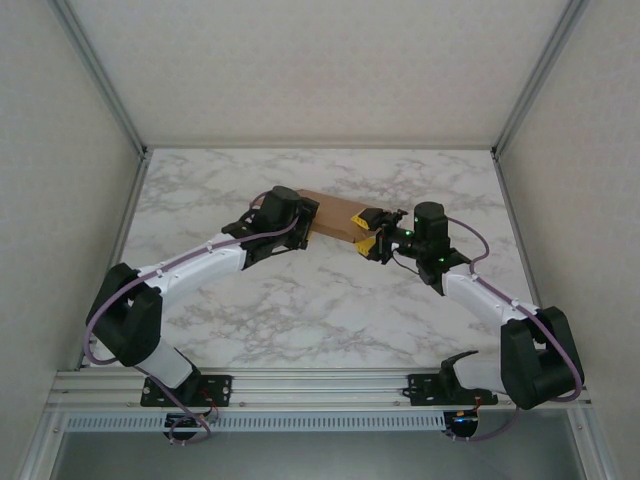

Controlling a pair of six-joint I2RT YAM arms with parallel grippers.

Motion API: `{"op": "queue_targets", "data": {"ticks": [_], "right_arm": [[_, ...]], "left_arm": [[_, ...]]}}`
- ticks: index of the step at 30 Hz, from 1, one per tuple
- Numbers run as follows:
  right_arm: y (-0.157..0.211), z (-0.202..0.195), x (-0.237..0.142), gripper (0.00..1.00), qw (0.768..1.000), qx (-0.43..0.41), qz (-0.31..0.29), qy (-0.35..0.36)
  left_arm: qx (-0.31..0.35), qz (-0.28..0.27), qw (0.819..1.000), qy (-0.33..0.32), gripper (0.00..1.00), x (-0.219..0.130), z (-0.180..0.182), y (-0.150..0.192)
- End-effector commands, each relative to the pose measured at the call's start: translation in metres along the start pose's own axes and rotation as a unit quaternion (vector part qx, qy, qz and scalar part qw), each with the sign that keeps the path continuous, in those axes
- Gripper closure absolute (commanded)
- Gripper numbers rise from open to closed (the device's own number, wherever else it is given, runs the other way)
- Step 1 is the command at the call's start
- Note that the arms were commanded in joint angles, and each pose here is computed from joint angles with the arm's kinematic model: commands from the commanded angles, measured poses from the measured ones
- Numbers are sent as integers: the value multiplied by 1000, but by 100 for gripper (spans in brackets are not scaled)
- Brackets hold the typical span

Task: Fold the paper box

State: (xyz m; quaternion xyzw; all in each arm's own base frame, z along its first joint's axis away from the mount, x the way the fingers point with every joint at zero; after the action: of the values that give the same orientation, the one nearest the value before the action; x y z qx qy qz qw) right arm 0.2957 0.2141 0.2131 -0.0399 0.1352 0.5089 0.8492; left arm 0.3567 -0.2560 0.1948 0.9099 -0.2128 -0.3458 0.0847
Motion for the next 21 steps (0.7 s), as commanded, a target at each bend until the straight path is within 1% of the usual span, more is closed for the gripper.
{"op": "queue_targets", "data": {"ticks": [1,6,14,16,21], "right_arm": [[6,12,-5,58,1000,-18,-4,-23],[8,12,-7,56,1000,-15,-11,-25],[10,13,-7,53,1000,-13,-12,-26],[10,13,-7,50,999,-13,-13,-27],[9,11,-9,39,1000,-12,-19,-22]], "left_arm": [[-15,-27,999,12,40,-8,-9,-8],[-24,-39,999,18,47,-10,-8,-12],[-38,-54,998,20,52,-13,-7,-17],[-42,-60,997,23,53,-16,-9,-19],[-45,-73,996,28,56,-22,-11,-22]]}}
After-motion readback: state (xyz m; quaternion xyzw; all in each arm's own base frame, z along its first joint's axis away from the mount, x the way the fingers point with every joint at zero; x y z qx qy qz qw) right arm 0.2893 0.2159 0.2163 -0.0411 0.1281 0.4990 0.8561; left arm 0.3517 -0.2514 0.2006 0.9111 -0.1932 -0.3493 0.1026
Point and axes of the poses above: each hand's point on the last joint's axis, 136 mm out from that joint toward the fingers, its own x axis out along the fingers, its own z axis along the line the jaws close on, y = z × x, the point moved 3 cm from there along -x, back along the fingers, and after that the axes turned 15 degrees about -x, right-handed, at the moved point
